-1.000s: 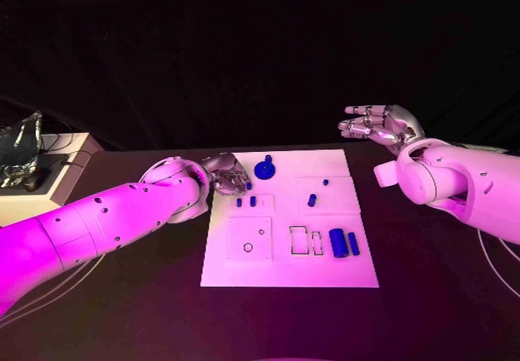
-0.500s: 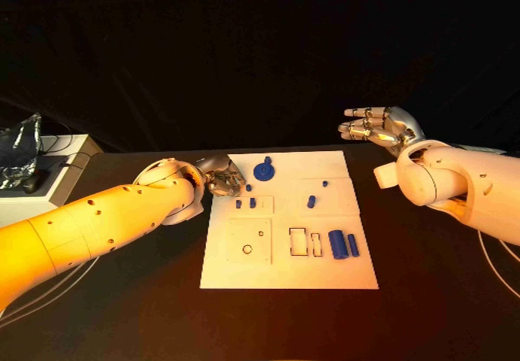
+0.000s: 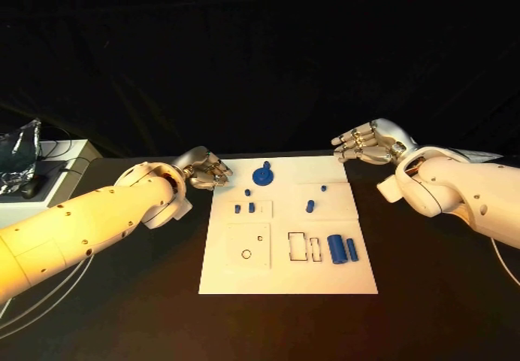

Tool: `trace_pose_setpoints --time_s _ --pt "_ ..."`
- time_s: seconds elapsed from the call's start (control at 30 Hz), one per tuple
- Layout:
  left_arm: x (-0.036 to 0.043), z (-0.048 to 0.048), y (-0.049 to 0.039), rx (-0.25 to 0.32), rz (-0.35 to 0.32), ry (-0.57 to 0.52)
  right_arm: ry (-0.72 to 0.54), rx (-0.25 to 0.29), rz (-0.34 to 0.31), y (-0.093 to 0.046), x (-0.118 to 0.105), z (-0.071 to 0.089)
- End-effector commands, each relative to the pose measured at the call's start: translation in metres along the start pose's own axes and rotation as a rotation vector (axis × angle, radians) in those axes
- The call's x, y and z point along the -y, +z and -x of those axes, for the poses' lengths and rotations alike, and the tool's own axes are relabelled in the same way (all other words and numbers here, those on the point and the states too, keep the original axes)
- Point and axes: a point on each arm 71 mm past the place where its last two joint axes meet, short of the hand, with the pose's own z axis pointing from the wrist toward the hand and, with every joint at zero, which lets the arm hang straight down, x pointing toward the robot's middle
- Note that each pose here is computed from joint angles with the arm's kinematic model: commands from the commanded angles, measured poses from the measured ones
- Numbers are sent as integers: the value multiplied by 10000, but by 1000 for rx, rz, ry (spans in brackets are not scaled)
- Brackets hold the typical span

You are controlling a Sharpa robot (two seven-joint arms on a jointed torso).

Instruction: Assemble the parts on the task board

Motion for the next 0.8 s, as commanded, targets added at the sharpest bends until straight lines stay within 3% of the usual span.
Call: trace_pose_setpoints --time_s 0.03,0.23,0.37,0.53,0.8 --pt "29 68 -94 96 -88 -284 -301 -108 9 -64 6 -117" --pt "-84 104 -262 104 -88 -611 -531 -173 -20 -162 33 -234" --pt "-131 89 -355 104 -87 -757 -634 -187 -13 -204 19 -320" --pt "-175 61 -433 102 -80 -874 -744 -168 -5 -209 -26 -433" --pt "-139 5 -485 90 -97 -943 -843 -139 -50 -166 -14 -555"
